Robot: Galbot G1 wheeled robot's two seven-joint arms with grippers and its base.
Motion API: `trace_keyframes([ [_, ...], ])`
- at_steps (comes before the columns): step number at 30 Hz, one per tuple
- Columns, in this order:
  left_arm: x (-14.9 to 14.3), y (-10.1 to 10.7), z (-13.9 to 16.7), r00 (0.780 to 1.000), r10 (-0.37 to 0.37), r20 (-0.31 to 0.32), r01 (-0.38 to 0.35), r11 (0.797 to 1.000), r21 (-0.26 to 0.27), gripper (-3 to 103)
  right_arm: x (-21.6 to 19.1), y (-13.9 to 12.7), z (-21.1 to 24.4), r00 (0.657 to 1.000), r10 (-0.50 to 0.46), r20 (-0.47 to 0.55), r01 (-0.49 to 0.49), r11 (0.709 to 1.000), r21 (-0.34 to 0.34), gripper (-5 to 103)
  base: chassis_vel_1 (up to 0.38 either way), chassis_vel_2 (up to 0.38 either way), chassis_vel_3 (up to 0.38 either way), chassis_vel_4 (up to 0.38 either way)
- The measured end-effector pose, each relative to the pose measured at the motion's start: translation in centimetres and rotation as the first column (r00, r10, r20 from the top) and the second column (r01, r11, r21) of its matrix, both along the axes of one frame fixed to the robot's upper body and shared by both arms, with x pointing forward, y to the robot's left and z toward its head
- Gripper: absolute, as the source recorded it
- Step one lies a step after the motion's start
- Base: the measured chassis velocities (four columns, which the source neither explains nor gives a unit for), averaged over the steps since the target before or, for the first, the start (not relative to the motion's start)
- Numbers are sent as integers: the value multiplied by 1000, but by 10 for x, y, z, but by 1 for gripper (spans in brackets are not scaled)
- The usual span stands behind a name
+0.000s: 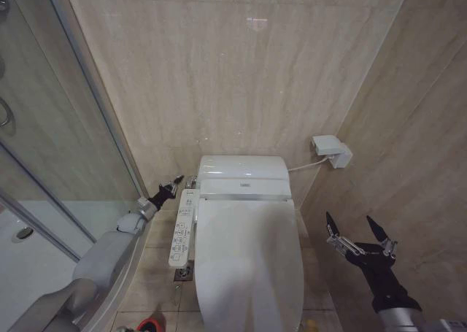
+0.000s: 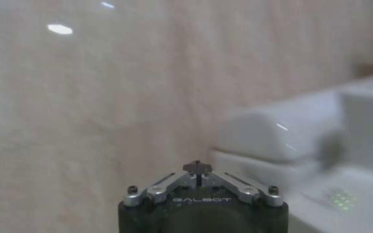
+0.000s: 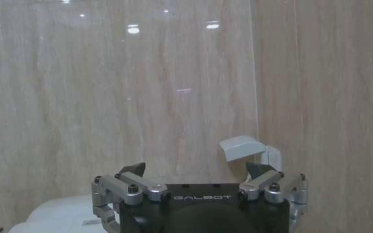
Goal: Open the toilet lid, clean the toilet bowl with a toilet brush, close the toilet lid, and flush.
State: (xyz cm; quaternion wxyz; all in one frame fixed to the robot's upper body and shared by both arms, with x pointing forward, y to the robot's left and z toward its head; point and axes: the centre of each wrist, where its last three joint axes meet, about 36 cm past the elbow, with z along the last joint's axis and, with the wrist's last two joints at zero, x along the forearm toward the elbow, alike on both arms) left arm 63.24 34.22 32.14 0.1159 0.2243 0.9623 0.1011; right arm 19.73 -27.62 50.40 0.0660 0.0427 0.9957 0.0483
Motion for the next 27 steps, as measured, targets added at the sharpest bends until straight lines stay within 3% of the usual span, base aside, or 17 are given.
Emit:
trace_keyframes([
  [2, -1, -10, 2, 996, 88, 29, -86, 994, -65, 0, 0, 0, 0, 1000, 0, 0, 0, 1000, 0, 100, 0, 0, 0, 0],
  [3, -1, -10, 2, 996, 88, 29, -86, 994, -65, 0, 0, 0, 0, 1000, 0, 0, 0, 1000, 0, 100, 0, 0, 0, 0],
  [6, -6, -24, 4, 978, 202, 44, -194, 970, -145, 0, 0, 0, 0, 1000, 0, 0, 0, 1000, 0, 100, 0, 0, 0, 0],
  [7, -6, -24, 4, 978, 202, 44, -194, 970, -145, 0, 0, 0, 0, 1000, 0, 0, 0, 1000, 0, 100, 0, 0, 0, 0],
  [9, -15, -38, 6, 961, 276, 23, -266, 944, -194, 0, 0, 0, 0, 1000, 0, 0, 0, 1000, 0, 100, 0, 0, 0, 0],
  [13, -31, -60, 19, 937, 347, -35, -345, 906, -247, 0, 0, 0, 0, 1000, 0, 0, 0, 1000, 0, 100, 0, 0, 0, 0],
  [15, -43, -68, 29, 921, 380, -81, -388, 887, -251, 0, 0, 0, 0, 1000, 0, 0, 0, 1000, 0, 100, 0, 0, 0, 0],
  [16, -57, -71, 37, 903, 410, -128, -429, 872, -235, 0, 0, 0, 0, 1000, 0, 0, 0, 1000, 0, 100, 0, 0, 0, 0],
  [17, -57, -71, 37, 903, 410, -128, -429, 872, -235, 0, 0, 0, 0, 1000, 0, 0, 0, 1000, 0, 100, 0, 0, 0, 0],
  [19, -77, -69, 44, 883, 438, -168, -465, 861, -203, 0, 0, 0, 0, 1000, 0, 0, 0, 1000, 0, 100, 0, 0, 0, 0],
  [24, -107, -62, 56, 872, 453, -184, -481, 861, -163, 0, 0, 0, 0, 1000, 0, 0, 0, 1000, 0, 100, 0, 0, 0, 0],
  [27, -135, -57, 73, 885, 437, -161, -460, 876, -147, 0, 0, 0, 0, 1000, 0, 0, 0, 1000, 0, 100, 0, 0, 0, 0],
])
